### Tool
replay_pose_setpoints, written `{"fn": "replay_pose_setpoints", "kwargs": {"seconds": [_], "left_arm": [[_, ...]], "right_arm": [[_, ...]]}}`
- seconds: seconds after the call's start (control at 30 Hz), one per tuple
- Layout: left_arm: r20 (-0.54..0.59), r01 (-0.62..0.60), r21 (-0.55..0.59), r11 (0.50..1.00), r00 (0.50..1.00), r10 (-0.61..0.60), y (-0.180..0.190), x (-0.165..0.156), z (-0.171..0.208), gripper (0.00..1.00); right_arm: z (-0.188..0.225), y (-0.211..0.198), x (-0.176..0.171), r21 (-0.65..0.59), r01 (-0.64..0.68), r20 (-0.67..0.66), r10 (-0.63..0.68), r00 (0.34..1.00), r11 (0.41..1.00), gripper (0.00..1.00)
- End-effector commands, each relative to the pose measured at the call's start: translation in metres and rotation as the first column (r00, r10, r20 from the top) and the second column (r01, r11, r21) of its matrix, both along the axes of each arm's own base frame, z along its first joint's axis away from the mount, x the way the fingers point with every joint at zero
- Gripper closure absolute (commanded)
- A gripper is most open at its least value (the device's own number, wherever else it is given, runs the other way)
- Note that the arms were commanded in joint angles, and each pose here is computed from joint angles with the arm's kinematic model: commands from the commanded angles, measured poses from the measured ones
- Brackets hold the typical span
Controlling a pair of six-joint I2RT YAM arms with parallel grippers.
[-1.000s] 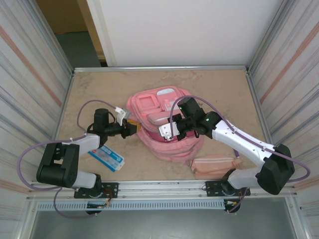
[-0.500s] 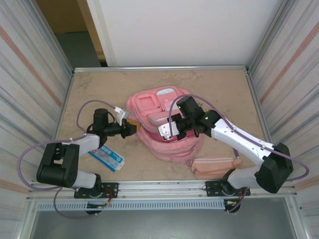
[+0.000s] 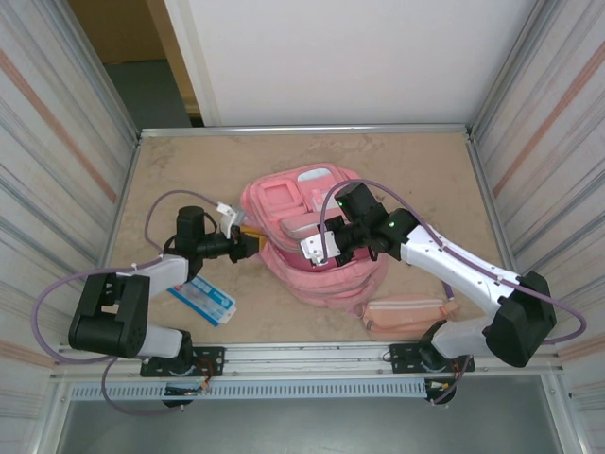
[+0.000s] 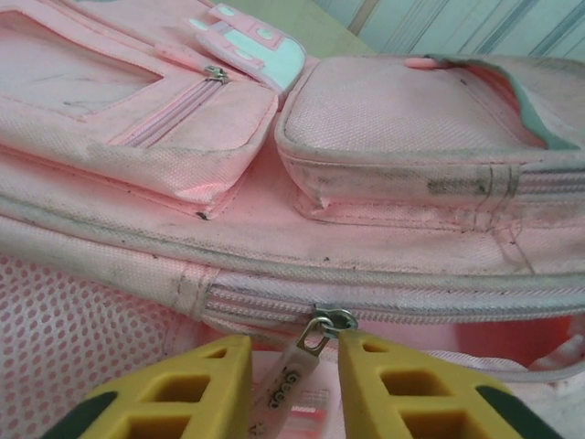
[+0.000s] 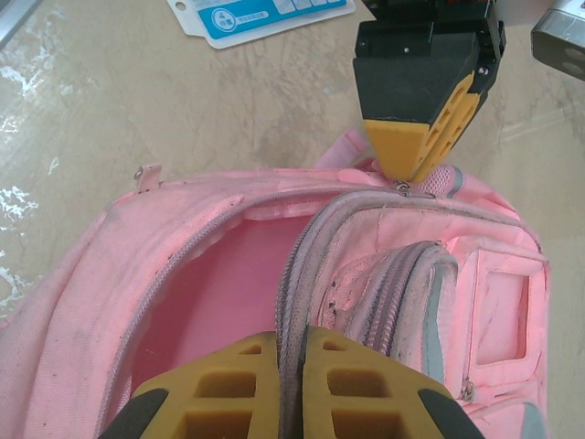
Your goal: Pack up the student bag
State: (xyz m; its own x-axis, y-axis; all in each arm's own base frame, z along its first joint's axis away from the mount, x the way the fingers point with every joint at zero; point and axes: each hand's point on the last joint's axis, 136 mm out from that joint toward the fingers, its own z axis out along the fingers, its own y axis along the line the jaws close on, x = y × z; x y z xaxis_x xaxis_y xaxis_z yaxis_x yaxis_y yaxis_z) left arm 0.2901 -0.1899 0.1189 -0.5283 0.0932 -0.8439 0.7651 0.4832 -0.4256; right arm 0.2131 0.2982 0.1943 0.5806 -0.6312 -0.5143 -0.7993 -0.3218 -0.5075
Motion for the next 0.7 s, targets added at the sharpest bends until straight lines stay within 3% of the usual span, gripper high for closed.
{"fn": "replay_pose_setpoints", "kwargs": {"seconds": [0.0,0.13,0.27,0.4,0.47,0.6,0.67], "left_arm": [[0.008,0.022,-0.004,1.000,1.000,-0.022,0.000,-0.005,0.002,0.77],[0.001,0.028,0.001,1.000,1.000,-0.028,-0.002,-0.004,0.001,0.73],[-0.001,0.039,0.006,0.999,0.999,-0.039,-0.005,-0.006,-0.002,0.56],[-0.023,0.044,0.013,0.999,0.999,-0.043,-0.006,-0.003,-0.005,0.56],[-0.026,0.044,0.014,0.999,0.999,-0.044,-0.006,-0.004,-0.007,0.62],[-0.023,0.035,0.018,0.999,0.999,-0.034,-0.005,-0.001,-0.007,0.87],[-0.005,0.026,0.016,1.000,1.000,-0.026,-0.004,-0.002,-0.004,0.94]], "right_arm": [[0.015,0.003,-0.003,0.028,-0.031,0.022,0.030,0.999,0.999,1.00],[0.017,0.003,-0.004,0.033,-0.027,0.025,0.027,0.999,0.999,1.00],[0.017,0.003,-0.003,0.030,-0.027,0.029,0.026,0.999,0.999,1.00],[0.019,0.003,-0.005,0.038,-0.030,0.029,0.029,0.999,0.999,1.00],[0.019,0.003,-0.004,0.035,-0.028,0.033,0.027,0.999,0.999,1.00],[0.021,0.003,-0.004,0.041,-0.027,0.033,0.025,0.999,0.999,1.00],[0.021,0.003,-0.004,0.040,-0.027,0.035,0.026,0.999,0.999,1.00]]}}
